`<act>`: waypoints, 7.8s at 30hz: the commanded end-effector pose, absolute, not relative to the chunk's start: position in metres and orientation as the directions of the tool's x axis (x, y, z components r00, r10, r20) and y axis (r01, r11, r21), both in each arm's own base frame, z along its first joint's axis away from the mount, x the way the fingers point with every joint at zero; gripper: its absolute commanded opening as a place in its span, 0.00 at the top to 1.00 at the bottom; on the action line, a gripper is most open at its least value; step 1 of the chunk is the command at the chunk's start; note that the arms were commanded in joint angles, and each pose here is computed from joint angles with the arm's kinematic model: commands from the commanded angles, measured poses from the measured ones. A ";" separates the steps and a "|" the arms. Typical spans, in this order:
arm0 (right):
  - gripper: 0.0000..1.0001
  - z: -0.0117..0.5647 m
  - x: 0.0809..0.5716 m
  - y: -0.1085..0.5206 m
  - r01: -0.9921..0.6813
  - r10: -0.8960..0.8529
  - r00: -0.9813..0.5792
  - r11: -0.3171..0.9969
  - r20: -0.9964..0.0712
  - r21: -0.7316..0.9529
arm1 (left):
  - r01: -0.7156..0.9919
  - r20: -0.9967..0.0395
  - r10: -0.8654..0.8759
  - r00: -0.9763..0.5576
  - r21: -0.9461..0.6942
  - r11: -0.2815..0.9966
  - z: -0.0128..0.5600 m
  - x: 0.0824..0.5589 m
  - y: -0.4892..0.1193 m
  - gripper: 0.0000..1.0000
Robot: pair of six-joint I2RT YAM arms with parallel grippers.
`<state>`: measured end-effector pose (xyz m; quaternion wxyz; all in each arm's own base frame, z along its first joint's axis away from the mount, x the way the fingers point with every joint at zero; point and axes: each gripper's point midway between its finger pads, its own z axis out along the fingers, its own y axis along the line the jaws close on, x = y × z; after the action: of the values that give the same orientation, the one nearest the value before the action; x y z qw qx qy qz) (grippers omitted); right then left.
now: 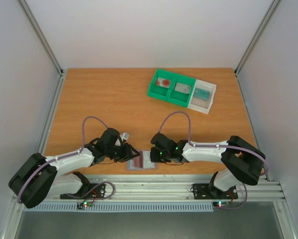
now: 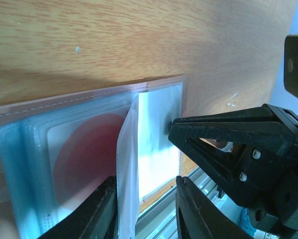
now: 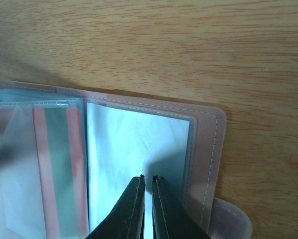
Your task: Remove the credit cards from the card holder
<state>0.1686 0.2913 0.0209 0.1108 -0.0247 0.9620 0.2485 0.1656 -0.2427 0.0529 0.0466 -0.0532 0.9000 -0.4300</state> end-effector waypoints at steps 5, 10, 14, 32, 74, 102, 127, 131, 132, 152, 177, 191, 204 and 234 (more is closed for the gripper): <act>0.92 0.015 0.168 0.276 -0.088 0.022 -0.969 0.899 -0.247 0.428 | -0.006 -0.073 -0.118 -0.990 -0.827 0.563 0.072 0.174 -0.262 0.68; 0.92 0.019 0.168 0.276 -0.091 0.027 -0.966 0.896 -0.258 0.435 | -0.004 -0.071 -0.119 -0.990 -0.843 0.538 0.074 0.174 -0.267 0.67; 0.93 0.021 0.169 0.274 -0.088 0.035 -0.963 0.895 -0.266 0.438 | -0.007 -0.065 -0.118 -0.991 -0.849 0.528 0.075 0.176 -0.270 0.67; 0.92 0.039 0.175 0.258 -0.063 0.092 -0.939 0.902 -0.331 0.428 | 0.017 -0.067 -0.079 -0.995 -0.858 0.513 0.076 0.173 -0.291 0.66; 0.89 0.050 0.170 0.301 -0.140 0.013 -0.958 0.849 -0.285 0.509 | 0.003 -0.085 -0.084 -0.993 -0.720 0.694 0.033 0.171 -0.262 0.62; 0.97 0.004 0.156 0.275 -0.058 0.042 -0.976 0.896 -0.214 0.440 | -0.026 -0.070 -0.109 -0.992 -0.714 0.699 0.025 0.174 -0.262 0.63; 0.97 0.003 0.155 0.275 -0.056 0.045 -0.976 0.891 -0.212 0.451 | -0.020 -0.072 -0.116 -0.991 -0.761 0.648 0.032 0.175 -0.270 1.00; 0.97 0.003 0.156 0.274 -0.054 0.049 -0.975 0.893 -0.215 0.447 | -0.015 -0.080 -0.111 -0.991 -0.747 0.665 0.033 0.174 -0.266 0.99; 0.97 0.004 0.156 0.273 -0.053 0.051 -0.975 0.893 -0.217 0.446 | -0.010 -0.084 -0.109 -0.990 -0.742 0.670 0.034 0.173 -0.264 0.99; 0.96 0.018 0.158 0.277 -0.109 0.012 -0.967 0.883 -0.253 0.456 | 0.018 -0.137 -0.104 -0.985 -0.685 0.729 0.050 0.168 -0.243 1.00; 0.75 0.235 0.117 0.257 -0.617 -0.376 -0.770 0.645 -0.516 0.450 | 0.404 -0.338 0.241 -0.910 -0.854 0.329 0.190 0.122 -0.283 1.00; 0.65 0.246 0.099 0.280 -0.680 -0.494 -0.732 0.479 -0.470 0.555 | 0.449 -0.389 0.332 -0.859 -0.885 0.126 0.224 0.098 -0.289 1.00; 0.69 0.248 0.101 0.289 -0.645 -0.497 -0.749 0.395 -0.438 0.654 | 0.473 -0.440 0.324 -0.838 -0.881 0.027 0.243 0.087 -0.286 1.00; 0.99 0.248 0.145 0.276 -0.557 -0.267 -0.826 0.526 -0.497 0.643 | 0.497 -0.515 0.114 -0.850 -0.710 0.499 0.224 0.143 -0.252 0.01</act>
<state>0.1128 0.2836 0.2466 0.1055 -0.3003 0.8303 0.4575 0.1216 -0.2700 0.2259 0.1380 0.2043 0.8074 -0.5361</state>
